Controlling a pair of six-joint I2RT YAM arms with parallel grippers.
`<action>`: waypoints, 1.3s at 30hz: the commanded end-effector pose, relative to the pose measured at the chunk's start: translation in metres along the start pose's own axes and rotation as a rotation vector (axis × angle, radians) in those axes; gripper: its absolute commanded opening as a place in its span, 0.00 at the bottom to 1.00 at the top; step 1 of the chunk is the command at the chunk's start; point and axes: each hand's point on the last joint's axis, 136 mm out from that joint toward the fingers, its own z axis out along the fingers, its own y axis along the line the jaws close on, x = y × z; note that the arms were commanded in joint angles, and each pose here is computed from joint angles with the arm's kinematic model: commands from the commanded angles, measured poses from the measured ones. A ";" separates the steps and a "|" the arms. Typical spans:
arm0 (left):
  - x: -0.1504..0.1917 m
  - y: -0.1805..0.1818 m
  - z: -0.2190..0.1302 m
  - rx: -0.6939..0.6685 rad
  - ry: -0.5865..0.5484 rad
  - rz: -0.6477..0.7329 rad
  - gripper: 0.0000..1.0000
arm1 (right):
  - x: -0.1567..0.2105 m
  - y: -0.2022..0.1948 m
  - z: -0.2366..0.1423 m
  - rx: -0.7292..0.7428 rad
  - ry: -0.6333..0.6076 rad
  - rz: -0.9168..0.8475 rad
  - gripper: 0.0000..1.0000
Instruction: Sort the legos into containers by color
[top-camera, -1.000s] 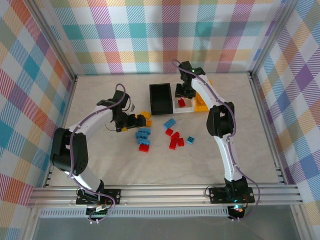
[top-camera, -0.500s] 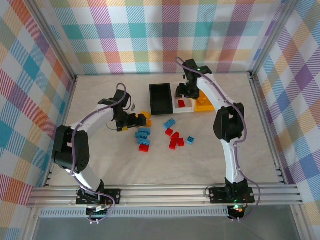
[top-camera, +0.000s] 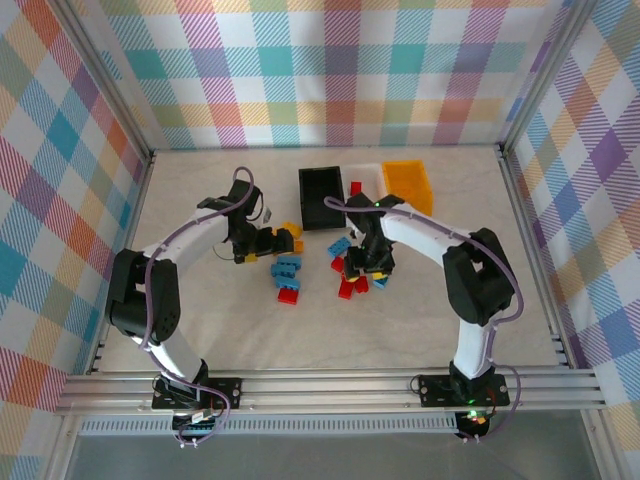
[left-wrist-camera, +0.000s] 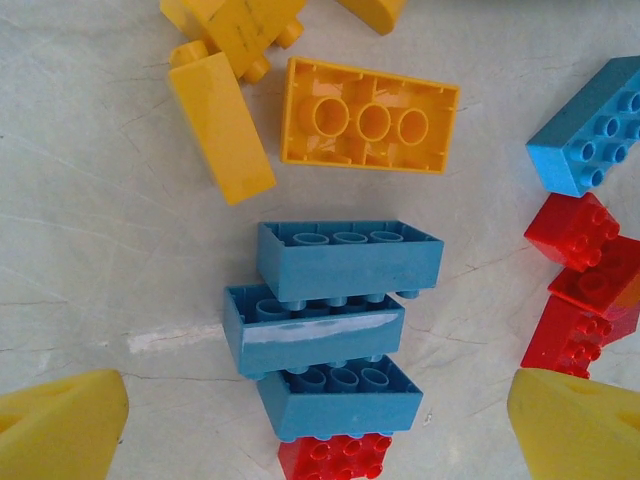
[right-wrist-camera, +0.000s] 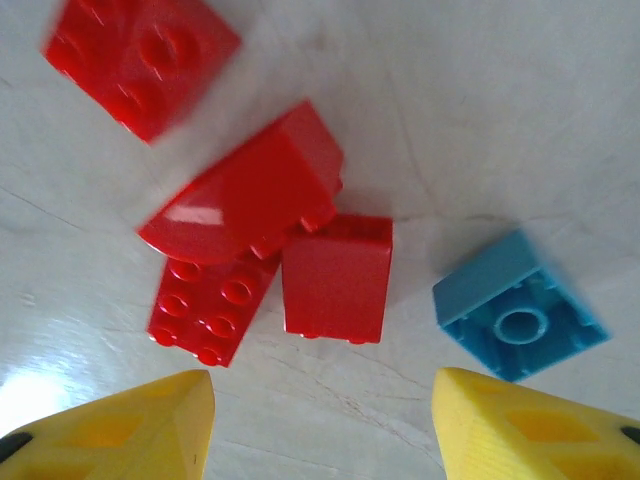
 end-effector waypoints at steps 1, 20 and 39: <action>-0.006 -0.009 -0.002 0.025 0.000 0.007 0.98 | 0.000 0.020 -0.001 -0.046 -0.035 -0.037 0.60; 0.007 -0.002 -0.002 0.007 0.025 0.010 0.97 | 0.041 0.047 0.035 -0.039 0.062 -0.036 0.55; 0.017 0.002 0.004 0.009 0.052 0.008 0.97 | -0.005 0.043 0.046 0.091 -0.011 -0.019 0.62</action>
